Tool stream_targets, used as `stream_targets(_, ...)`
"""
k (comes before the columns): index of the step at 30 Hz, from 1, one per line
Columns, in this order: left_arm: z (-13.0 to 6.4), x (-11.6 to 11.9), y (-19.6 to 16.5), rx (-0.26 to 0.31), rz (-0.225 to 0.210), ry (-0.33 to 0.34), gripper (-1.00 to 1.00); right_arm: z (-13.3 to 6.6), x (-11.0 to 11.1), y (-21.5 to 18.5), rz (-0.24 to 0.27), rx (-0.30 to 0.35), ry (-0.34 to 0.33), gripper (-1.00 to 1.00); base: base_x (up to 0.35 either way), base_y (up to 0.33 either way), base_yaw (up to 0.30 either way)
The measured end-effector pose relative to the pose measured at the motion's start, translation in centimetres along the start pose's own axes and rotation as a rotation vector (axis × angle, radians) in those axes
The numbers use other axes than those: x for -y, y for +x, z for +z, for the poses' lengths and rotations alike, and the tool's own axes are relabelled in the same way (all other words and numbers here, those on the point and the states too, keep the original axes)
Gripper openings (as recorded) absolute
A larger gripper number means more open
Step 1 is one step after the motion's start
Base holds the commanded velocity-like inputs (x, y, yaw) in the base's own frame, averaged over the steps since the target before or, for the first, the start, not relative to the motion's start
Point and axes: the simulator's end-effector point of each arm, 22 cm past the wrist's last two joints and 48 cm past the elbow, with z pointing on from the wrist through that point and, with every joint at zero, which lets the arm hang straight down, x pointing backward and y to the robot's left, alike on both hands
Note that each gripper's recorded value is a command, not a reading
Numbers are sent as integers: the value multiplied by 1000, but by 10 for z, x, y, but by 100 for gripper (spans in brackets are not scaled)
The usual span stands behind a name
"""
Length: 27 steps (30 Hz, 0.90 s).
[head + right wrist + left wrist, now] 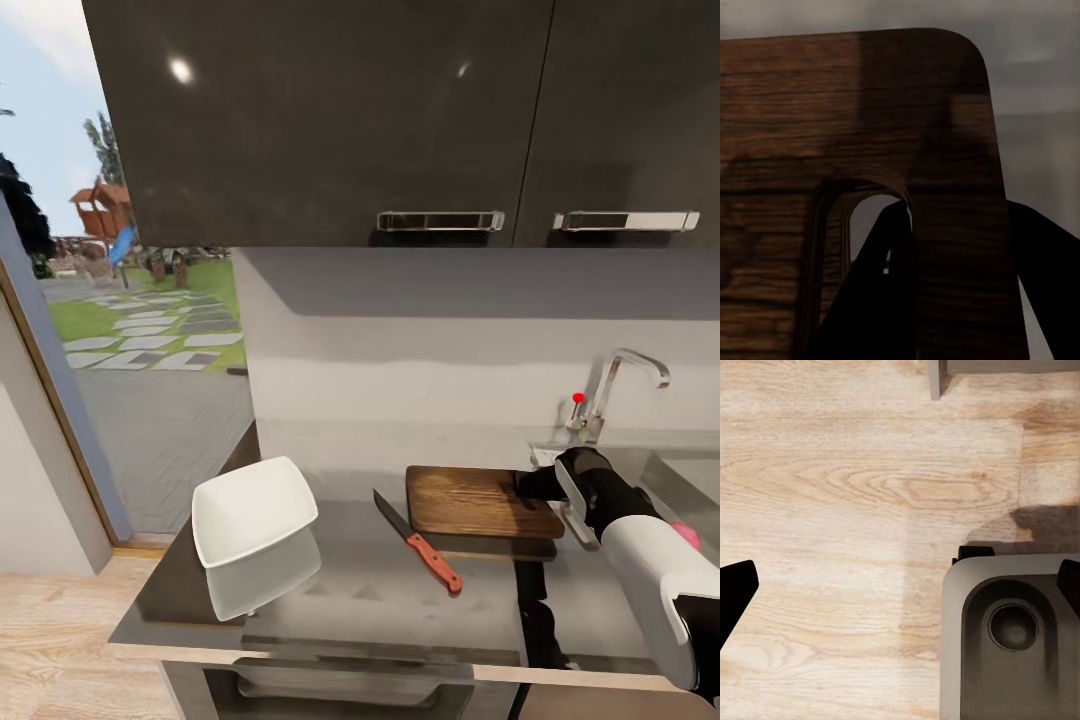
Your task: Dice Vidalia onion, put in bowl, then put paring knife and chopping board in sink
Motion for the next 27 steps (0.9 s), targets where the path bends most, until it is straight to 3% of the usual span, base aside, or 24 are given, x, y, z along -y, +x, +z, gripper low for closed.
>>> stream_targets(27,0,1,0,0,2,3,100,0,-2,0,1,0,-3,-100,0,-38,0)
